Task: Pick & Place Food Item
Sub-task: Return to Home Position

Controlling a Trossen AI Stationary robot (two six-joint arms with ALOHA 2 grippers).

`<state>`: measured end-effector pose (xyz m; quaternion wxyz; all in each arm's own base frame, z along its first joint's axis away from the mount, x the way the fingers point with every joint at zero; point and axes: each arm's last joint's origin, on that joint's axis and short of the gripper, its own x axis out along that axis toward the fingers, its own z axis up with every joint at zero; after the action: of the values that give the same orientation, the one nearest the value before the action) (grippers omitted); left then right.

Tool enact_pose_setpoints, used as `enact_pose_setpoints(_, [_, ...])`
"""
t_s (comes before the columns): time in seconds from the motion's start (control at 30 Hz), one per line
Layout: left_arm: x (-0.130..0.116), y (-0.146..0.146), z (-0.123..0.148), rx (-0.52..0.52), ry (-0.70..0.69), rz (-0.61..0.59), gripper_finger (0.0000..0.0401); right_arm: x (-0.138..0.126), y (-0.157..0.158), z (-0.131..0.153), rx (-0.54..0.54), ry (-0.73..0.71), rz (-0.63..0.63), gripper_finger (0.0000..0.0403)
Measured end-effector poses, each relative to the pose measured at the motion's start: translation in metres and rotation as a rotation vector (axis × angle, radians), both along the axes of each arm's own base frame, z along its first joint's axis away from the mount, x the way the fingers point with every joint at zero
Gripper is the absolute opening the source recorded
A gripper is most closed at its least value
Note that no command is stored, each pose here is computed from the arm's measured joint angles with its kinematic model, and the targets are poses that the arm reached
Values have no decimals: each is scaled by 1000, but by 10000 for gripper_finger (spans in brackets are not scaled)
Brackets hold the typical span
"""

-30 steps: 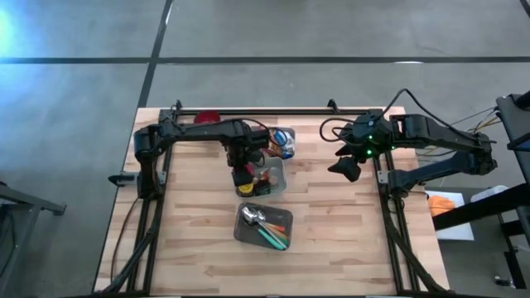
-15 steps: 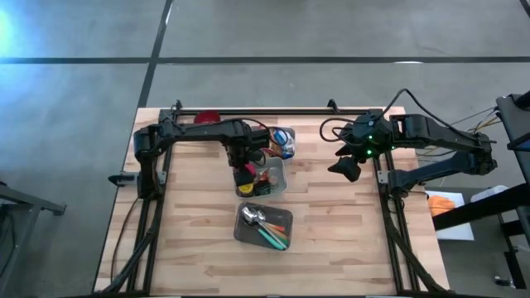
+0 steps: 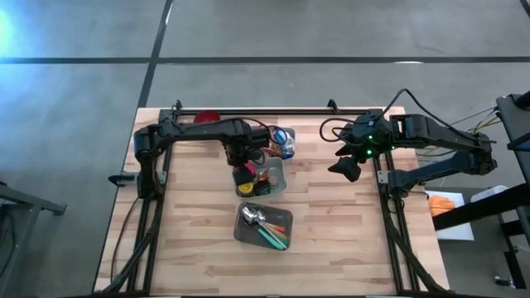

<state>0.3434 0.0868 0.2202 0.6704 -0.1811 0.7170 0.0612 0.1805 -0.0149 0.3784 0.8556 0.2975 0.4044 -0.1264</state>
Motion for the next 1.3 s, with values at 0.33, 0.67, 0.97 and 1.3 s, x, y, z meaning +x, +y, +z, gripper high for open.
enact_pose_setpoints(0.33, [-12,-6,55,-16,-88,60,215,2,-1,1,-36,-21,21,363])
enact_pose_setpoints(0.67, [-46,-16,130,46,-471,146,33,0,-2,17,-133,-187,15,363])
enact_pose_setpoints(0.97, [-71,-47,184,119,-828,-22,9,-61,2,45,-241,-433,-1,363])
enact_pose_setpoints(1.3, [-100,-70,157,138,-1105,124,10,-98,6,22,-250,-769,-20,363])
